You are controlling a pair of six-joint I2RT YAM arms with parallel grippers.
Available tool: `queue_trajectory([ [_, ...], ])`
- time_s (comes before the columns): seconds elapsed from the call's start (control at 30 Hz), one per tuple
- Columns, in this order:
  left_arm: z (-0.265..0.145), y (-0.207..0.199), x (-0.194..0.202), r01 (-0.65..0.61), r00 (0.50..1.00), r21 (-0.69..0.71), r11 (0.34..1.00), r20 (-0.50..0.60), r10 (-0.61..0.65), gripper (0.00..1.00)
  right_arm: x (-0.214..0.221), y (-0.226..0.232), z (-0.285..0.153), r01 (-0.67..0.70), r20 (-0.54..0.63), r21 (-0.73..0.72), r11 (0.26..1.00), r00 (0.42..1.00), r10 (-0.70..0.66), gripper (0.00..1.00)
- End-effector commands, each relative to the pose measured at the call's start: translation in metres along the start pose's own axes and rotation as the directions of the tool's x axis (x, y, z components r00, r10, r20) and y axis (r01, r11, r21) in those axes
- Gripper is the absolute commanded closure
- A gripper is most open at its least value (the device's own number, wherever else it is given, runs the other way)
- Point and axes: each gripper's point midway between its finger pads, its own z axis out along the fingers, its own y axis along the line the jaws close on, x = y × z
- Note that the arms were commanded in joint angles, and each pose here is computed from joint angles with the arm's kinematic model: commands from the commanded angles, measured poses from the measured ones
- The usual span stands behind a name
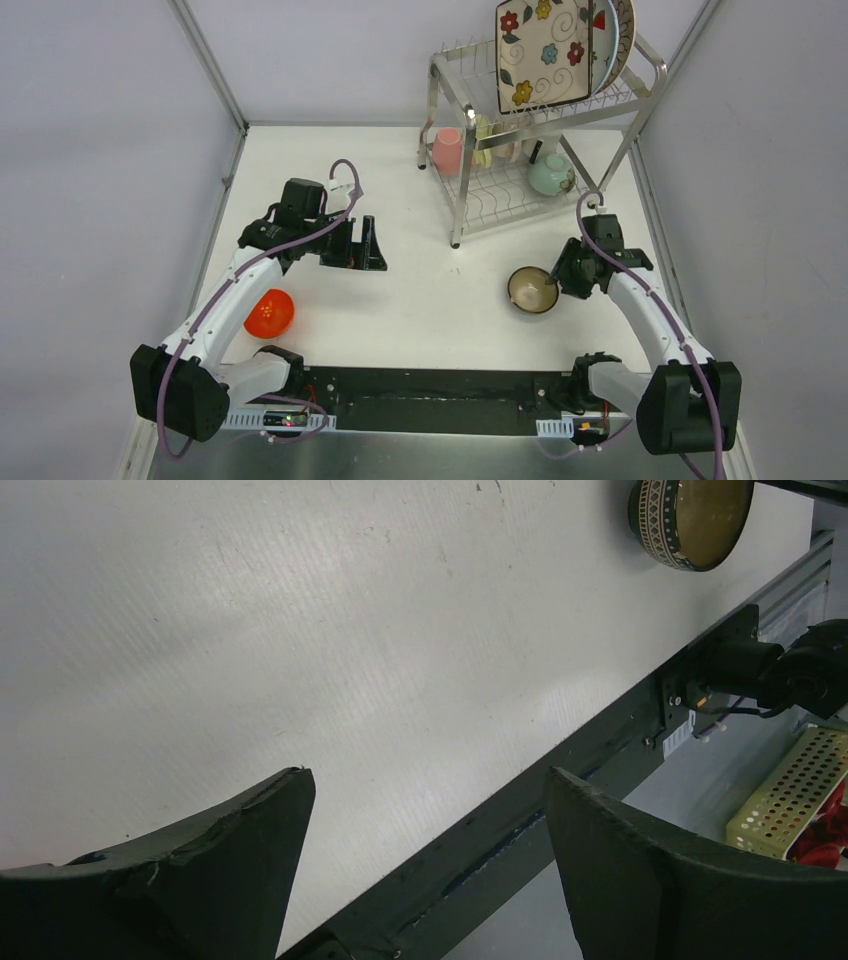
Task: Load the mixed dishes into the dish rack
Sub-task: Pick up the bowl from the center of the board.
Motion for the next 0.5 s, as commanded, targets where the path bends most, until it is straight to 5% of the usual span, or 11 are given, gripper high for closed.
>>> queue_trajectory([
  [0.0, 0.0, -0.007, -0.007, -0.033, 0.999, 0.035, 0.999, 0.024, 0.033, 0.12, -0.011, 0.001, 0.005, 0.022, 0.029, 0.002, 1.0, 0.999, -0.022, 0.58],
  [0.23, 0.001, -0.008, -0.006, -0.037, 0.999, 0.044, 0.998, 0.019, 0.036, 0.14, -0.014, 0.008, 0.012, 0.039, 0.011, -0.021, 0.999, 0.999, -0.039, 0.68],
  [0.47, 0.001, -0.007, -0.006, -0.036, 0.999, 0.043, 0.998, 0.017, 0.035, 0.15, -0.013, 0.034, 0.001, 0.065, 0.006, -0.121, 0.991, 0.998, -0.065, 0.9],
])
